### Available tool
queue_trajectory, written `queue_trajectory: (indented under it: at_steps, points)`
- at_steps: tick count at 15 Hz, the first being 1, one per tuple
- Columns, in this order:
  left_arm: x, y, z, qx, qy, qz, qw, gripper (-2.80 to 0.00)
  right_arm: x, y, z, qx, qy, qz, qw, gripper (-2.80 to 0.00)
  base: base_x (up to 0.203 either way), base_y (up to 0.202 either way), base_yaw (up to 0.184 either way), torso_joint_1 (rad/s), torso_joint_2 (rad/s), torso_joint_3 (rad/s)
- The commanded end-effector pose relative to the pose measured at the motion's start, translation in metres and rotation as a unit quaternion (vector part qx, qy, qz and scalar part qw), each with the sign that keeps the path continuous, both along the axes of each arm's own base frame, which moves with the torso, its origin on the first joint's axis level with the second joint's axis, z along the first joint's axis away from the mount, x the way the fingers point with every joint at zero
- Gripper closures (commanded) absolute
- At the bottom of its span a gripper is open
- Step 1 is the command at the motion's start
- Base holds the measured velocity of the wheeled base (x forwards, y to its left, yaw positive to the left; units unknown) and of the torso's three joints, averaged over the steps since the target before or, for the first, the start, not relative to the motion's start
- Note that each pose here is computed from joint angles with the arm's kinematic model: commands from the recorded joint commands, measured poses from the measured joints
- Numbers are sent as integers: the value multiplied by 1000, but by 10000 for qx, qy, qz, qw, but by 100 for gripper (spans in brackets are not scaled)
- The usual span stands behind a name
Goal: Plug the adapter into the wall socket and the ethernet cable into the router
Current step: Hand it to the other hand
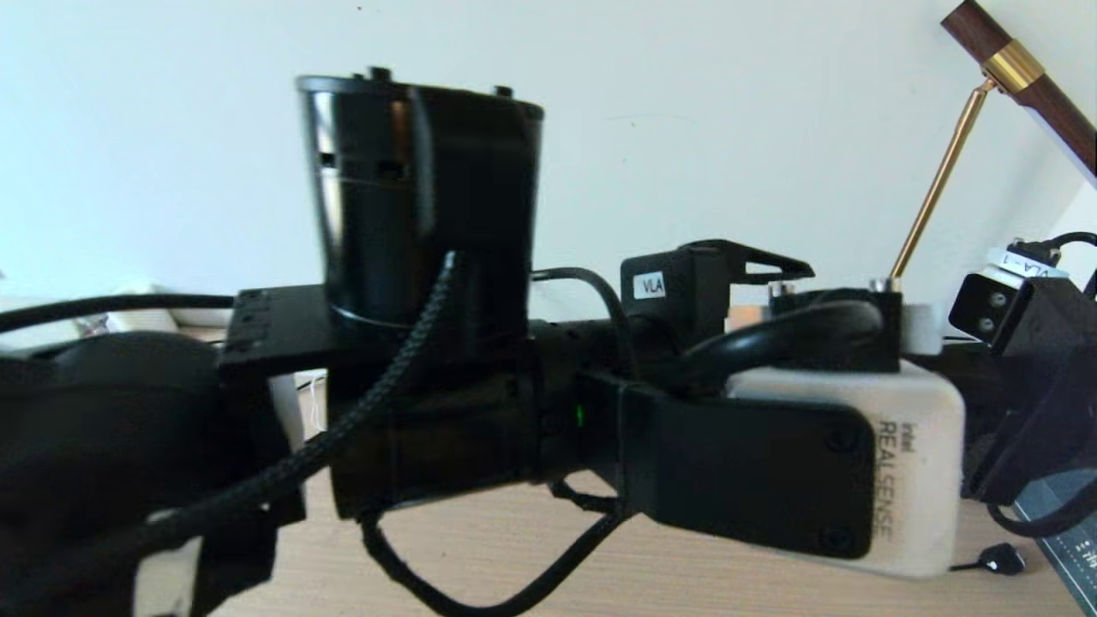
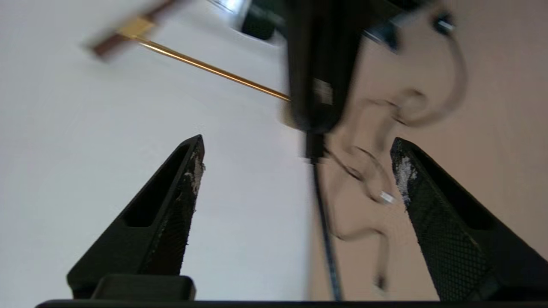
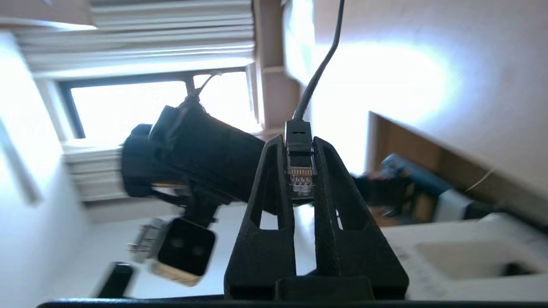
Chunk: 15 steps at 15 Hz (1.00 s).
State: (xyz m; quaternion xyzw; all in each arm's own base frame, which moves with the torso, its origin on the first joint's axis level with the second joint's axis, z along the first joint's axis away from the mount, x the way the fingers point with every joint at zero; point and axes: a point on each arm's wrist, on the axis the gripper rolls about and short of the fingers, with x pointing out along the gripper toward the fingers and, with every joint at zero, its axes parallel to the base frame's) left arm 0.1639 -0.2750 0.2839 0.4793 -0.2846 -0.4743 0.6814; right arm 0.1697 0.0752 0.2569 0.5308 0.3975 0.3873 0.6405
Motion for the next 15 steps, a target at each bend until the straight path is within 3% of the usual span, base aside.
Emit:
queue_trajectory:
  at_steps: [1,8,11,15]
  points:
    - [-9,15,7,-467,-345,-15,9983,-280,6,-1,-1,107,312,15,9995,0,0,0,0,0,0,0]
    - [-26,42,-11,-438,-302,-194,9984,-280,37,-11,3,394,904,301,9947,0,0,0,0,0,0,0]
    - [-23,36,-14,-525,-363,-182,9978,-280,43,-8,13,542,1086,727,9899,0,0,0,0,0,0,0]
    - [-15,23,-21,-643,-395,-150,9970,-280,47,-7,11,562,1213,818,9876,0,0,0,0,0,0,0]
